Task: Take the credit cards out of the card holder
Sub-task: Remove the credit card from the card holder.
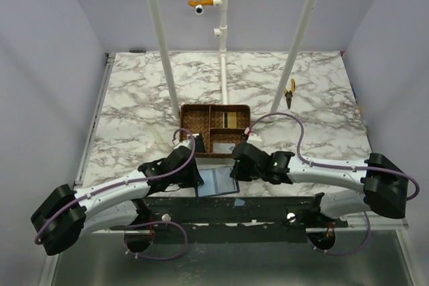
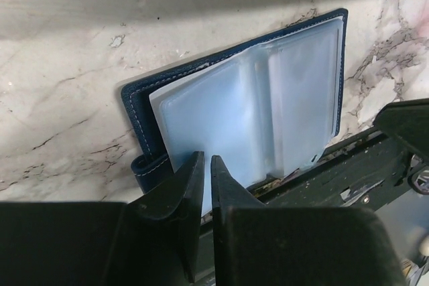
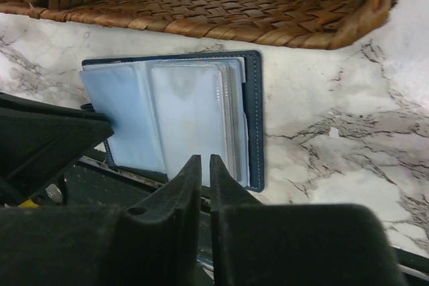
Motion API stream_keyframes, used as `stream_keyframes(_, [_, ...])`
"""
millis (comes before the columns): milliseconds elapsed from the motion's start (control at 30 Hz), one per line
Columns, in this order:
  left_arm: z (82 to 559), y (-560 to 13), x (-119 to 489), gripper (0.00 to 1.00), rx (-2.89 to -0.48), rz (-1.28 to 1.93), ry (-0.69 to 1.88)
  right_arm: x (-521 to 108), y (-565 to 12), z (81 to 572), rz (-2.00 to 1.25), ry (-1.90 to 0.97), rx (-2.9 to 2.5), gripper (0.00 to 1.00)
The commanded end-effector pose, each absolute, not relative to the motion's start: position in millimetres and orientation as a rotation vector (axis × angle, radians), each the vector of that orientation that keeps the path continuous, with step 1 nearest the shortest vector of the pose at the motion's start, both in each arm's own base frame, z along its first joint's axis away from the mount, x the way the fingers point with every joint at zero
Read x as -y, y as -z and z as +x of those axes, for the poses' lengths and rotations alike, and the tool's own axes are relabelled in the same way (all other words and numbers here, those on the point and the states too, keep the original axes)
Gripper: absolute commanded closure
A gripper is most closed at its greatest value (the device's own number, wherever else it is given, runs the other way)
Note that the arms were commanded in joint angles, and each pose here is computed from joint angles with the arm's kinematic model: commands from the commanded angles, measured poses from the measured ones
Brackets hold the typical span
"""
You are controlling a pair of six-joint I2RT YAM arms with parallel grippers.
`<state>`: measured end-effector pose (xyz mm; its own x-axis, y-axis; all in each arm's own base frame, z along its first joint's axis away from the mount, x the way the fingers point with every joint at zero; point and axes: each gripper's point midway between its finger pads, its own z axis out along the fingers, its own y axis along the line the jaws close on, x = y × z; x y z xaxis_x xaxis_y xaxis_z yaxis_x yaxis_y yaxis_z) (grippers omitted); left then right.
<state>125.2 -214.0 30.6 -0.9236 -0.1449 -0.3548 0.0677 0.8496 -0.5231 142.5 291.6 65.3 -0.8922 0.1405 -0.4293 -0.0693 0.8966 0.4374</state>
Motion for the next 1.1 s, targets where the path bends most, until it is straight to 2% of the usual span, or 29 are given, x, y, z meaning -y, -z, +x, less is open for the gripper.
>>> stream_keyframes(0, [130.9, -21.3, 209.1, 0.89, -2.631, -0.101, 0.71, -302.3, -59.2, 138.2, 0.05, -0.664, -2.611, 0.93])
stream_keyframes(567, [130.7, -19.3, 214.0, 0.9, -2.652, -0.09, 0.717, -303.0, -27.0, 139.1, 0.021, -0.548, -2.67, 0.98])
stream_keyframes(1067, [130.0, -22.1, 220.5, 0.9, -2.651, -0.064, 0.756, -325.7, -27.5, 137.2, -0.064, -0.62, -2.684, 0.99])
